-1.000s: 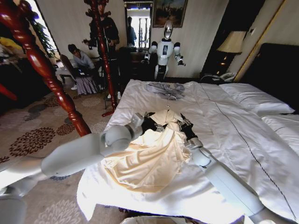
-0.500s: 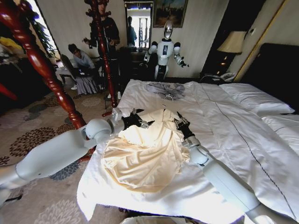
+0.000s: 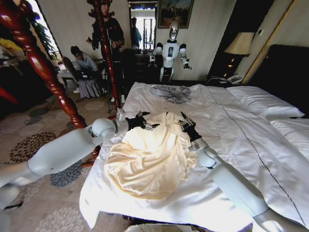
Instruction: Pick up the clothes from the bed and hang them on the clothes hanger.
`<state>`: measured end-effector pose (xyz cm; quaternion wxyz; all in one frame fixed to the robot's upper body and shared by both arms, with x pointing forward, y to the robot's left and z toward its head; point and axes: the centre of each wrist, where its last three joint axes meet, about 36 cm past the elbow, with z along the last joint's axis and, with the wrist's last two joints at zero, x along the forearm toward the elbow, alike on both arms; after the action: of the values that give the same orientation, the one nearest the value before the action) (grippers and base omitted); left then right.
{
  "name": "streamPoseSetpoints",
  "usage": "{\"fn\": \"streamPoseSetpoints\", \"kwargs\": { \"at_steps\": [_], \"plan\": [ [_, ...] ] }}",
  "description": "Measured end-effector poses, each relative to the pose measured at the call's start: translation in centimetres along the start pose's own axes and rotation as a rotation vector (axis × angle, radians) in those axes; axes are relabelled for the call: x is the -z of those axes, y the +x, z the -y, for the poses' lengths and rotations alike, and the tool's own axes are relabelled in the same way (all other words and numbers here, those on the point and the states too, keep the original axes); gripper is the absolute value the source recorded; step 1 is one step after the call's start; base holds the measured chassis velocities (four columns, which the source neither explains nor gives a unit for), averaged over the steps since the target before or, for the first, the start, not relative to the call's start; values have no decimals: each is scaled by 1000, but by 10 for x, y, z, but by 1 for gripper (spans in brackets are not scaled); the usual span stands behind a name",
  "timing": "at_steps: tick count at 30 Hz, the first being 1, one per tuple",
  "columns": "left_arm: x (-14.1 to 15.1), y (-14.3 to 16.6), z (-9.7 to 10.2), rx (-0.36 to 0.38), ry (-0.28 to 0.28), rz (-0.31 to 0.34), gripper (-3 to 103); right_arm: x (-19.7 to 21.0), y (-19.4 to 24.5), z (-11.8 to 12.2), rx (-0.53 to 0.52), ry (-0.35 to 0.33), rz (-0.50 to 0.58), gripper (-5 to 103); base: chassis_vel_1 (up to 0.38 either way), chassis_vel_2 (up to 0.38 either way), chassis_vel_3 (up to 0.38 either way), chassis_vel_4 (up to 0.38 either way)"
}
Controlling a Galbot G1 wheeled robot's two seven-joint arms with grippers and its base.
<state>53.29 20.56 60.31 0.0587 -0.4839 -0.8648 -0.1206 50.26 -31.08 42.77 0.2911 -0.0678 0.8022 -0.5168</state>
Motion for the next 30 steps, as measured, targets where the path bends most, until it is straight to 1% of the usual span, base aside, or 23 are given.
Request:
{"fn": "streamPoseSetpoints", "kwargs": {
  "at_steps": [6, 7, 8, 10, 11, 12, 14, 15, 17, 19, 23, 24, 28, 30],
  "plan": [
    [-12, -2, 3, 2, 4, -36, 100, -2, -5, 2, 13, 33, 39, 20, 0, 0, 0, 0],
    [-15, -1, 4, 3, 0, -44, 103, -1, -6, 2, 17, 37, 47, 20, 0, 0, 0, 0],
    [-18, -1, 5, 9, -4, -51, 101, 0, -8, 2, 20, 42, 55, 20, 0, 0, 0, 0],
    [-23, -1, 5, 22, -8, -58, 99, 0, -9, 2, 23, 47, 64, 20, 0, 0, 0, 0],
    [-27, 0, 6, 29, -7, -64, 95, 0, -9, 2, 27, 53, 73, 20, 0, 0, 0, 0],
    [-29, 1, 6, 35, -5, -69, 95, 0, -9, 3, 31, 58, 80, 20, 0, 0, 0, 0],
    [-35, 4, 9, 35, 0, -77, 85, -1, -11, 4, 38, 70, 95, 20, 0, 0, 0, 0],
    [-35, 4, 9, 35, 0, -77, 85, -1, -11, 4, 38, 70, 95, 20, 0, 0, 0, 0],
    [-40, 5, 10, 36, 2, -86, 74, -1, -11, 5, 45, 79, 105, 20, 0, 0, 0, 0],
    [-41, 5, 11, 36, 3, -90, 74, -1, -11, 5, 48, 82, 108, 20, 0, 0, 0, 0],
    [-50, 7, 14, 36, 8, -101, 53, 0, -13, 5, 59, 86, 121, 20, 0, 0, 0, 0],
    [-50, 7, 14, 36, 8, -101, 53, 0, -13, 5, 59, 86, 121, 20, 0, 0, 0, 0],
    [-53, 8, 17, 53, 1, -91, 30, 2, -13, 5, 61, 86, 127, 20, 0, 0, 0, 0],
    [-54, 9, 18, 63, -9, -90, 30, 3, -13, 5, 61, 86, 128, 20, 0, 0, 0, 0]
  ]
}}
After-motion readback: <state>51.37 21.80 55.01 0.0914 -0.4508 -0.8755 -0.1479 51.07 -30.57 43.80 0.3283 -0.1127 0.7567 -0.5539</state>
